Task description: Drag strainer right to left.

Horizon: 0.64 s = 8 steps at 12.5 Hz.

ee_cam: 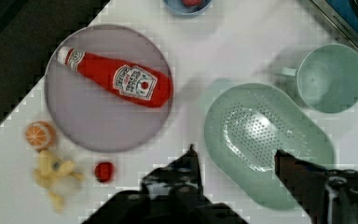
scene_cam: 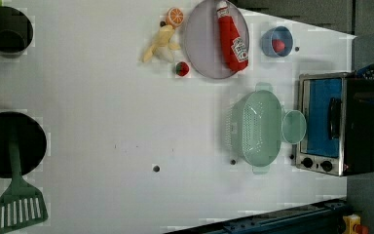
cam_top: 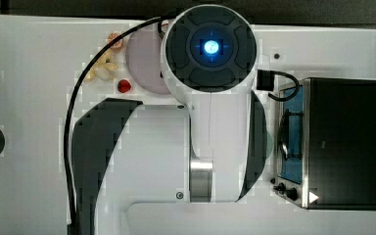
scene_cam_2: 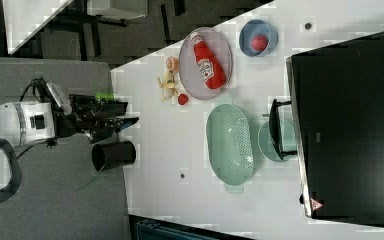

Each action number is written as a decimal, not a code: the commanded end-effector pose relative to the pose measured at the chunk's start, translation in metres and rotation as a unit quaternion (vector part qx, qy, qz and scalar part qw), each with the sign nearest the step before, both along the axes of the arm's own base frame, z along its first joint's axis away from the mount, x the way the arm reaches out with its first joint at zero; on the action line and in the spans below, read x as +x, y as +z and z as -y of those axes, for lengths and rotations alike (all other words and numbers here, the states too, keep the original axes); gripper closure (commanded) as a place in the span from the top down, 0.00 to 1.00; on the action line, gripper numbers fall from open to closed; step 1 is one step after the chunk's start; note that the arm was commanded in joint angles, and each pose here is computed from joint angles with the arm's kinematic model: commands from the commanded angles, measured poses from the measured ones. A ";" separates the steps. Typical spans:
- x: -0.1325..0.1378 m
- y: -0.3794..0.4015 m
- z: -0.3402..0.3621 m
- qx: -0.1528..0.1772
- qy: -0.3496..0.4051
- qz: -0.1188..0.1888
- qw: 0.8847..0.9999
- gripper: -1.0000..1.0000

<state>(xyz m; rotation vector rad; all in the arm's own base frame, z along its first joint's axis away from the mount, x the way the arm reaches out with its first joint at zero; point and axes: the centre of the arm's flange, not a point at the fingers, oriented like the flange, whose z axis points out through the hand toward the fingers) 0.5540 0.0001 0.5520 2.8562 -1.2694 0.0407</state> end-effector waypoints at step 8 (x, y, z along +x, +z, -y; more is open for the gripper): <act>-0.156 -0.021 0.018 0.003 -0.041 -0.061 0.997 1.00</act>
